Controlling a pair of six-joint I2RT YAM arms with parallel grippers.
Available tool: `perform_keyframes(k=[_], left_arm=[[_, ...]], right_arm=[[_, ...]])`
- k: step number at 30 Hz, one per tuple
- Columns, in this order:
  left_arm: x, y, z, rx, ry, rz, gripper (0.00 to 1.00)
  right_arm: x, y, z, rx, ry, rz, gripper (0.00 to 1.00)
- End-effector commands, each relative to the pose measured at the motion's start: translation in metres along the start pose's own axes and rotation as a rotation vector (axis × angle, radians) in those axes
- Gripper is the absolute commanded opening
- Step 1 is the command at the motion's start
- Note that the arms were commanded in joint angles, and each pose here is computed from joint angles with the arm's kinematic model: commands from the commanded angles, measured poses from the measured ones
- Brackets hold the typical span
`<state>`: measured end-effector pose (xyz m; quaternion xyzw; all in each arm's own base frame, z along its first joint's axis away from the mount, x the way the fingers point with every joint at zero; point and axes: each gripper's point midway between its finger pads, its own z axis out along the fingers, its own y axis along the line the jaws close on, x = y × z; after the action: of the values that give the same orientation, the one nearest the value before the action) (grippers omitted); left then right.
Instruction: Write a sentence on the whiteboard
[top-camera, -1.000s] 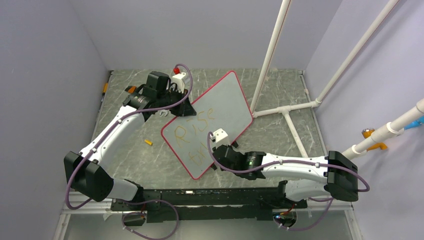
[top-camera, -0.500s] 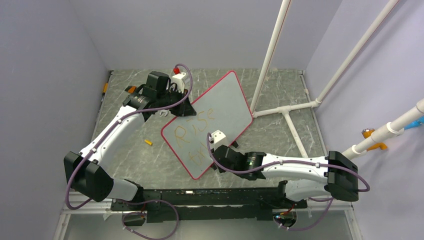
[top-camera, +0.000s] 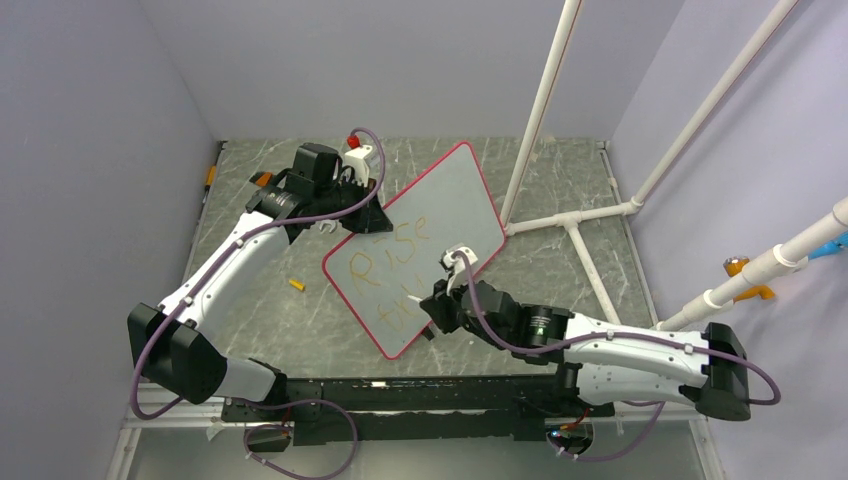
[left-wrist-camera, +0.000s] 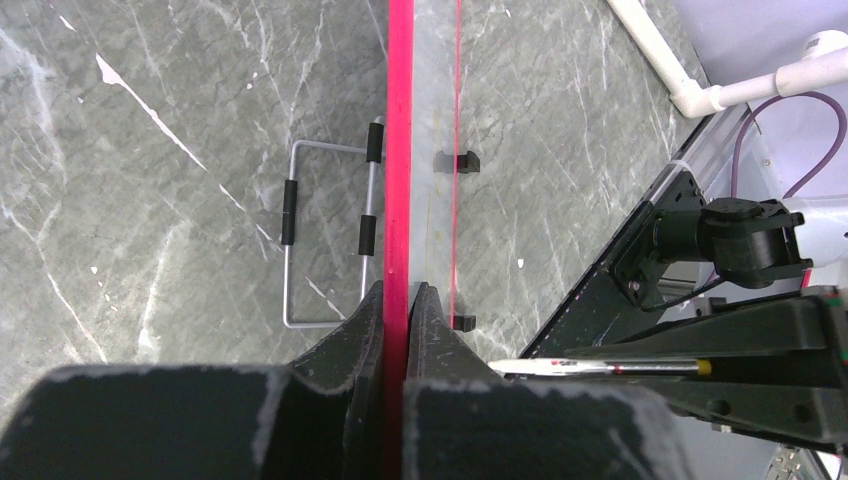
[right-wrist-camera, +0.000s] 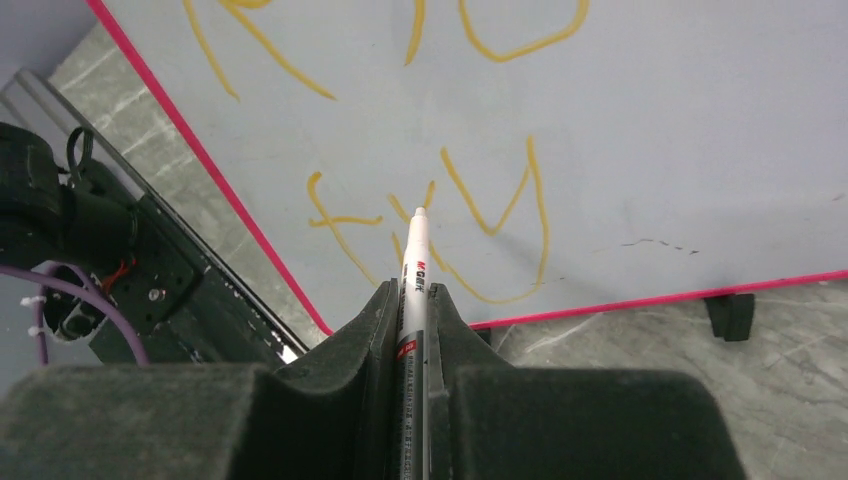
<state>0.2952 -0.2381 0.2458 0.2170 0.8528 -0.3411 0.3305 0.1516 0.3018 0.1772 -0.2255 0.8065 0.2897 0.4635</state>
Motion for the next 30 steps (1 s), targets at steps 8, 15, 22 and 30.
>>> perform_keyframes(k=[8,15,22,30], left_arm=[[-0.016,0.065,-0.009,-0.323,-0.062,0.131,0.00],[-0.013,0.063,-0.007,-0.315,-0.046,0.138,0.00],[-0.010,0.057,-0.003,-0.304,-0.024,0.139,0.00],[-0.009,0.052,-0.010,-0.315,-0.014,0.142,0.00]], right_arm=[[-0.023,-0.050,-0.005,0.121,-0.108,0.047,0.00],[-0.019,-0.063,-0.008,0.121,-0.127,0.061,0.00],[-0.017,-0.074,-0.016,0.126,-0.152,0.088,0.00],[-0.022,-0.082,-0.023,0.130,-0.193,0.091,0.00]])
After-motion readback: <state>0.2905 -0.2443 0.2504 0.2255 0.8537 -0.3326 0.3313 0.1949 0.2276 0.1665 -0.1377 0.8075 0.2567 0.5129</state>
